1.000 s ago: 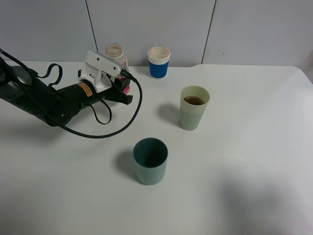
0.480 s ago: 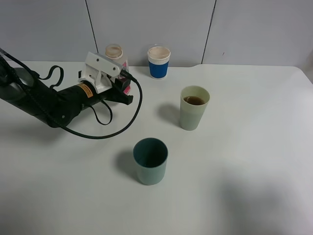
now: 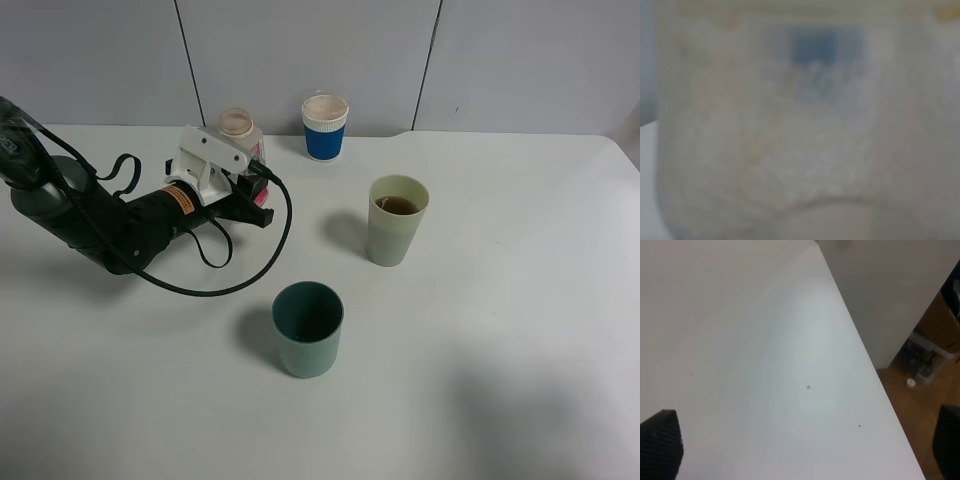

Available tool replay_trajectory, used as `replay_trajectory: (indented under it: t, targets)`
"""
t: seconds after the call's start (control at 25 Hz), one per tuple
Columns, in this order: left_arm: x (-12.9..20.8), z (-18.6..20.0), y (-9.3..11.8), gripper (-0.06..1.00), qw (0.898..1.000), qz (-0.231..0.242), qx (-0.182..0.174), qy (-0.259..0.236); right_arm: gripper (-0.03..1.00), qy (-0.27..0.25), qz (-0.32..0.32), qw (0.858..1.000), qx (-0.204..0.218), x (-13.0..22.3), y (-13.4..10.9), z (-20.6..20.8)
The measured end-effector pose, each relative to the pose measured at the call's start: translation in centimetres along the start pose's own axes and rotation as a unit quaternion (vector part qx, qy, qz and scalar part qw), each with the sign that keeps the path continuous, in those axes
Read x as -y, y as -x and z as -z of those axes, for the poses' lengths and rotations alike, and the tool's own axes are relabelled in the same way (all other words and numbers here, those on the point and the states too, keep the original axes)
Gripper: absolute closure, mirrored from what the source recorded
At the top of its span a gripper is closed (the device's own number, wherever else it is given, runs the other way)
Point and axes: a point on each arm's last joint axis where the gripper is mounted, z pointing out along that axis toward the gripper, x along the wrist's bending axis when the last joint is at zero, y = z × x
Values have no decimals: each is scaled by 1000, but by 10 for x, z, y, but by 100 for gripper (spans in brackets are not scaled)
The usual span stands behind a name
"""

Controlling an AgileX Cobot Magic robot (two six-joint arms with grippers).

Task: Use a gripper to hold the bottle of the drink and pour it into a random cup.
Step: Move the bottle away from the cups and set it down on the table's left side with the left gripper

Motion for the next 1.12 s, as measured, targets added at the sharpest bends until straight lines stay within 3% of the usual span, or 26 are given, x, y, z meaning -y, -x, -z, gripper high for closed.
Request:
replay_trajectory:
  t: [0.92,1.12]
  targets:
    - [14,-1,1,61,1000,3,2,-9,-3,0,0,1000,0,0,0,0]
    - [13,-1,0,49,999,31,-3,-6,-3,0,0,1000,0,0,0,0]
